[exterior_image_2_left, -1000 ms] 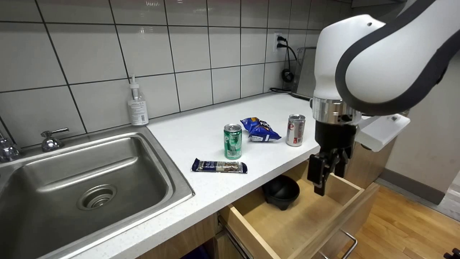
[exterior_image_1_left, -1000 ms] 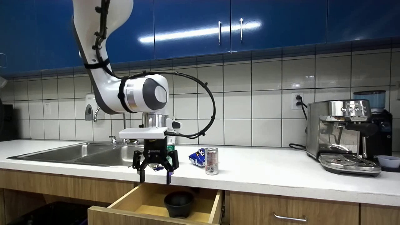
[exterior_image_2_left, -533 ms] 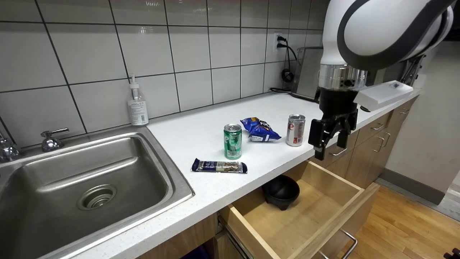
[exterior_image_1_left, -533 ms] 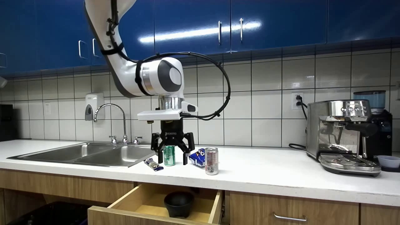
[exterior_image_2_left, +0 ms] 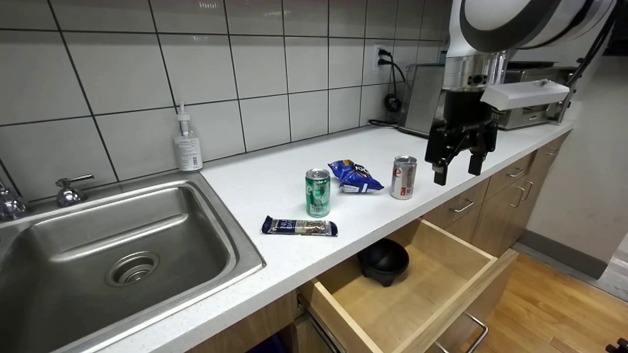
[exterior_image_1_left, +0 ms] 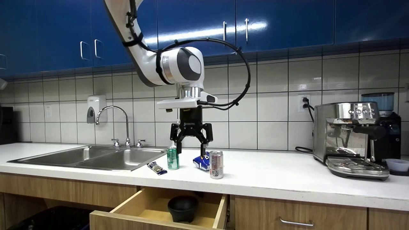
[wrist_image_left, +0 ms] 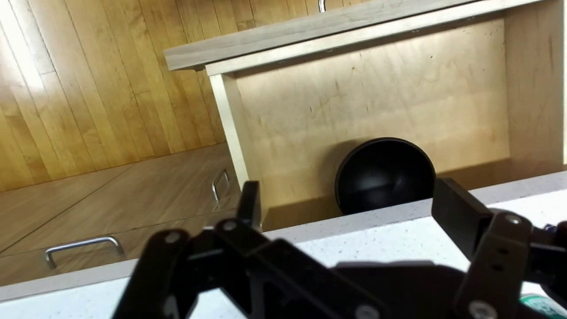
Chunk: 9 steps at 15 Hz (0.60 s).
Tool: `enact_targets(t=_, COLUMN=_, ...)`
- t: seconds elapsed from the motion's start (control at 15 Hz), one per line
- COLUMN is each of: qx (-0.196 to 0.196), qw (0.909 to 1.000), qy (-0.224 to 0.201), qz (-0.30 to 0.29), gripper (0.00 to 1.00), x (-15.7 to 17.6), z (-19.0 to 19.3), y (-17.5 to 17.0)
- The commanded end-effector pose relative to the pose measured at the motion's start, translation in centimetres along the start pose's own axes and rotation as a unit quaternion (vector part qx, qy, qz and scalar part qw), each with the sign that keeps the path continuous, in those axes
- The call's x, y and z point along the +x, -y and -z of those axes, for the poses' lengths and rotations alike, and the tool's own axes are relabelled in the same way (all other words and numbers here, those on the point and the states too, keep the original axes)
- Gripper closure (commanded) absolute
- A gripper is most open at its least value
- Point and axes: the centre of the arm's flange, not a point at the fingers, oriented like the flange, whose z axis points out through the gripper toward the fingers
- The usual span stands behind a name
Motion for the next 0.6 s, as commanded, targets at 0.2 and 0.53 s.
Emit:
enact_targets(t=0.2, qx=0.015, qw=0.9975, qy=0.025, qz=-0.064, gripper=0.00, x=2.8, z=2.2, y=-1.9)
enact_targets(t=0.53, qx=0.007, qw=0.9985, qy=0.018, qz=-0.051, gripper=0.00, x=2.6, z=1.8, y=-1.9)
